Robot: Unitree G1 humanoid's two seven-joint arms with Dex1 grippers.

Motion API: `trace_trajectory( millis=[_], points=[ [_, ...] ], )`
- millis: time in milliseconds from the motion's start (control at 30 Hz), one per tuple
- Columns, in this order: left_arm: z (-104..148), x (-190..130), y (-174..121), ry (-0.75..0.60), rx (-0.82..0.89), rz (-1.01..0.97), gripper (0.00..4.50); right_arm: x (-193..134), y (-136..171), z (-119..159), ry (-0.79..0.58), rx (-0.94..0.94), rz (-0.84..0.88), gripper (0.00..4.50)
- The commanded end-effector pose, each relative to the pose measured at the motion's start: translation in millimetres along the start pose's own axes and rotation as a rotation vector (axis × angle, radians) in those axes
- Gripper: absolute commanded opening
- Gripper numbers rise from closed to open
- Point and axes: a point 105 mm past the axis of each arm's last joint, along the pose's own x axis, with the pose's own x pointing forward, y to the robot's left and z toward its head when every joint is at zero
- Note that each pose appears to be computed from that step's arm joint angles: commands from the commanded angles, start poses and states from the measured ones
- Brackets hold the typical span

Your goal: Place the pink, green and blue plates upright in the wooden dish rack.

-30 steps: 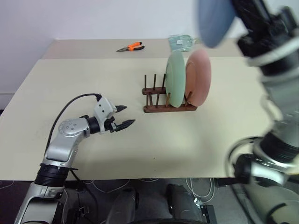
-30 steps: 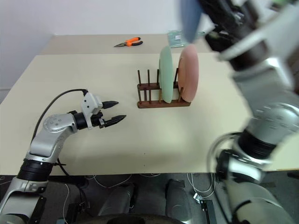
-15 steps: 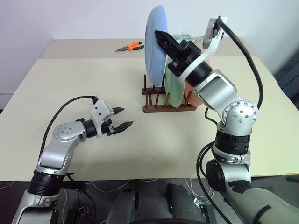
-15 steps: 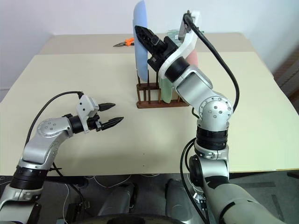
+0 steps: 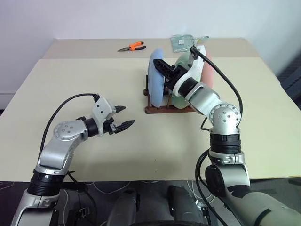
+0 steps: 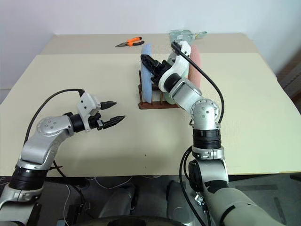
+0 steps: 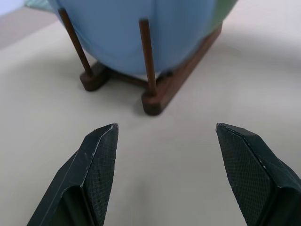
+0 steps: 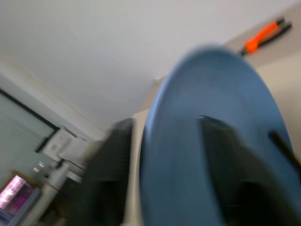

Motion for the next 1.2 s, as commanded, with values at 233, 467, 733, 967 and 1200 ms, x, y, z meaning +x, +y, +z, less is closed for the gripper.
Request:
trace_trajectory(
  millis=[233,467,733,967,1200],
  points=[
    [22.7,1.2,-7.4,-0.030,0.008,-0.014,3.40,-57.1,70.8,56.7,-0.130,-0.642,0.311,2.96],
    [20.1,7.5,-21.2,-0.030,0.007,-0.118,3.40,-111.4,20.8,54.0,0.117,-0.994,0.096,4.41],
    [29.5,29.6,-62.9,-0.116,-0.009,-0.318,3.40,-150.1,-24.7,14.8,0.468,-1.230,-0.044,1.37],
    [12.2,33.3,-67.4,-0.130,-0.015,-0.356,3.40,-141.8,-48.0,1.5,0.506,-1.396,-0.103,0.04],
    [-8.9,28.6,-74.2,-0.123,-0.009,-0.356,3.40,-127.7,-59.4,2.0,0.489,-1.425,-0.141,0.04]
  ],
)
